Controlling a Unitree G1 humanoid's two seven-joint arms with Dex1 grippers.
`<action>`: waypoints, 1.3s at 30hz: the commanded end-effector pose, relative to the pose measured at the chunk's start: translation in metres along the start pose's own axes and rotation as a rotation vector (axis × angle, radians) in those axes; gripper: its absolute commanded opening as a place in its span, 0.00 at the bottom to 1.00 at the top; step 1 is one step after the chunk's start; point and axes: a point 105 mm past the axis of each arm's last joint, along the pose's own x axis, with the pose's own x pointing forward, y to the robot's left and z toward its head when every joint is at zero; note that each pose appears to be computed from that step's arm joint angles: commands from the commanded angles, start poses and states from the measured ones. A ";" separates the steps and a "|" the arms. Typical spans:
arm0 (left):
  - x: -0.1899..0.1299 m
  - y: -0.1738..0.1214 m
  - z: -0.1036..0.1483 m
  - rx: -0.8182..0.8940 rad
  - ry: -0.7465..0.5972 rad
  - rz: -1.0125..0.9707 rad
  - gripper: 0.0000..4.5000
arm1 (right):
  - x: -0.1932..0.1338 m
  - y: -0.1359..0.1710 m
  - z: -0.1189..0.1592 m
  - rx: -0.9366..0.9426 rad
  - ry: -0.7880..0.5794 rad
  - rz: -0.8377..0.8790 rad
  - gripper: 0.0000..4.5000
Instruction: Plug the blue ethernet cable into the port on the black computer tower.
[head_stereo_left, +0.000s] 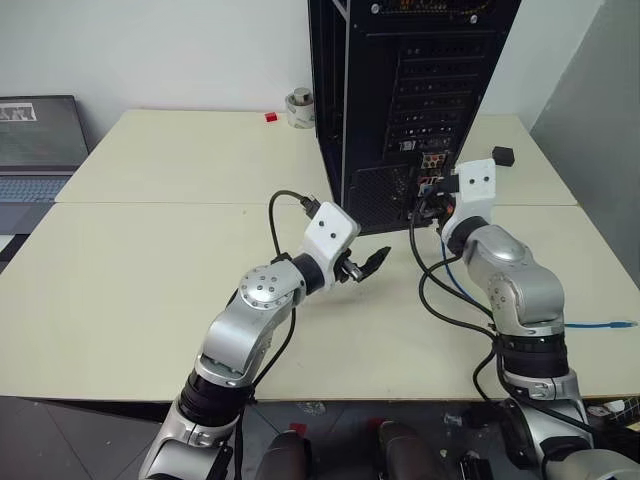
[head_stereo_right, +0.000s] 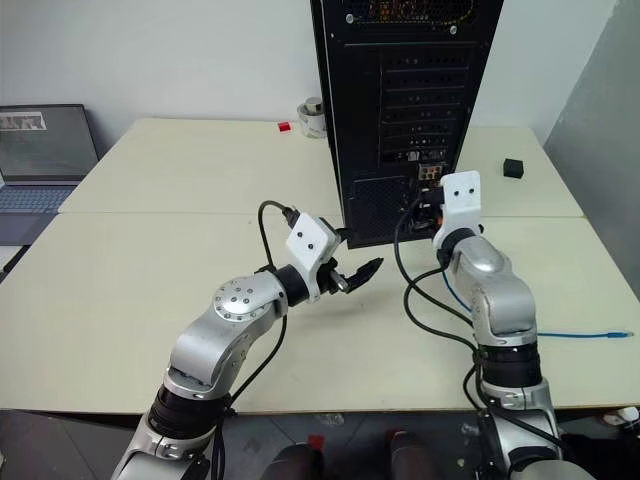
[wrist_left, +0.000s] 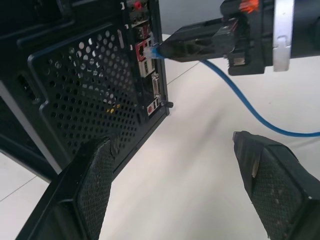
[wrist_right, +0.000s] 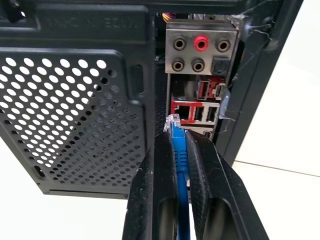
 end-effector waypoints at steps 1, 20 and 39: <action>-0.003 -0.004 0.016 0.028 -0.063 -0.018 0.86 | 0.000 -0.005 0.020 -0.008 -0.074 -0.020 0.01; -0.005 -0.003 0.013 0.032 -0.050 -0.026 0.86 | 0.004 -0.010 0.020 -0.013 -0.079 -0.042 0.01; -0.006 -0.003 0.012 0.039 -0.044 -0.030 0.86 | 0.007 -0.010 0.021 -0.023 -0.085 -0.035 0.01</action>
